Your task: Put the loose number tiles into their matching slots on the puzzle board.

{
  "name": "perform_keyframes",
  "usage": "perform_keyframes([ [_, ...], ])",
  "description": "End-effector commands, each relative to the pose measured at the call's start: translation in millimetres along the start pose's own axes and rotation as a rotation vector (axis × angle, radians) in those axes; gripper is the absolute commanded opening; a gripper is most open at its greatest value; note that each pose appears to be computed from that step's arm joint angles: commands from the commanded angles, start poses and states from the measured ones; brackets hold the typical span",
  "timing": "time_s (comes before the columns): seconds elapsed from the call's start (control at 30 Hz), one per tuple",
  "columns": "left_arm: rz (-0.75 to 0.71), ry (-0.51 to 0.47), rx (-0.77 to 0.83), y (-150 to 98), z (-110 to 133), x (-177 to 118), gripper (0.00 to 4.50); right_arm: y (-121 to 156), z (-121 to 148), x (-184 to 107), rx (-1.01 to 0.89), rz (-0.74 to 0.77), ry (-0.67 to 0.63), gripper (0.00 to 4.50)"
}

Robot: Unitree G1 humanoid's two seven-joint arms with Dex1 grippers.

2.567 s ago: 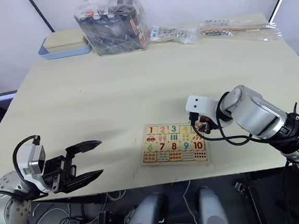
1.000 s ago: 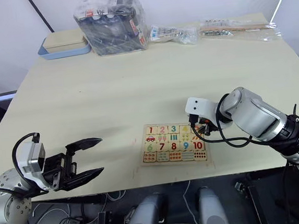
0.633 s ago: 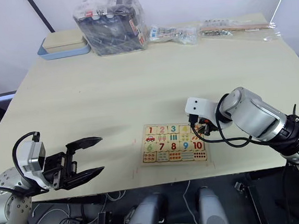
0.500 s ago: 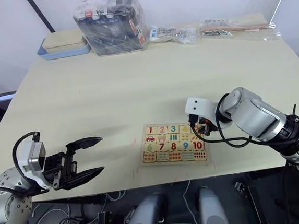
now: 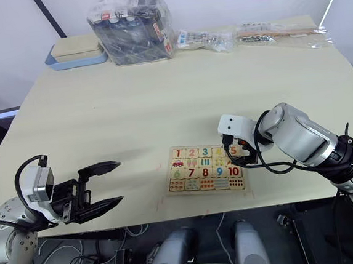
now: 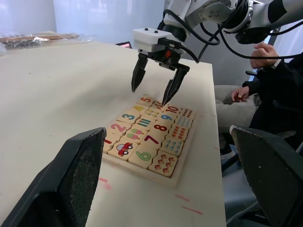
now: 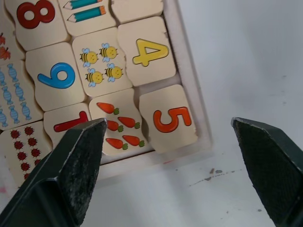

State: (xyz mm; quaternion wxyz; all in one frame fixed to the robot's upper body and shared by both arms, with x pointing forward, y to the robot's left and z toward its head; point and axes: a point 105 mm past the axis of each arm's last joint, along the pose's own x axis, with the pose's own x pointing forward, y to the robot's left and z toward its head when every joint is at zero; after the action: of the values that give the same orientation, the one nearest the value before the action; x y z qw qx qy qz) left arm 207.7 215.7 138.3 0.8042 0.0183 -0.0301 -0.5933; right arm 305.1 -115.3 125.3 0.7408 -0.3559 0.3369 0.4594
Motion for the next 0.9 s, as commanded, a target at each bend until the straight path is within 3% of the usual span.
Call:
perform_keyframes([
  [0.03,-0.003,-0.005,0.017,-1,4,-1,4.50,-8,13,-17,-0.007,-0.032,-0.122,4.42],
  [0.17,0.000,-0.007,0.016,-1,3,-1,4.50,-20,1,-29,0.047,-0.071,-0.168,4.42],
  [0.2,-0.001,-0.007,0.015,0,3,-1,4.50,-22,-4,-30,0.069,-0.078,-0.163,4.20],
  [0.27,-0.003,-0.008,0.015,0,3,-1,4.50,-23,-12,-31,0.090,-0.081,-0.152,3.54],
  [0.53,-0.014,-0.013,0.021,5,3,2,4.50,-28,-21,-23,0.095,-0.115,-0.123,0.04],
  [0.9,-0.013,-0.014,0.022,5,3,0,4.50,-24,-21,-13,0.049,-0.116,-0.105,0.04],
])
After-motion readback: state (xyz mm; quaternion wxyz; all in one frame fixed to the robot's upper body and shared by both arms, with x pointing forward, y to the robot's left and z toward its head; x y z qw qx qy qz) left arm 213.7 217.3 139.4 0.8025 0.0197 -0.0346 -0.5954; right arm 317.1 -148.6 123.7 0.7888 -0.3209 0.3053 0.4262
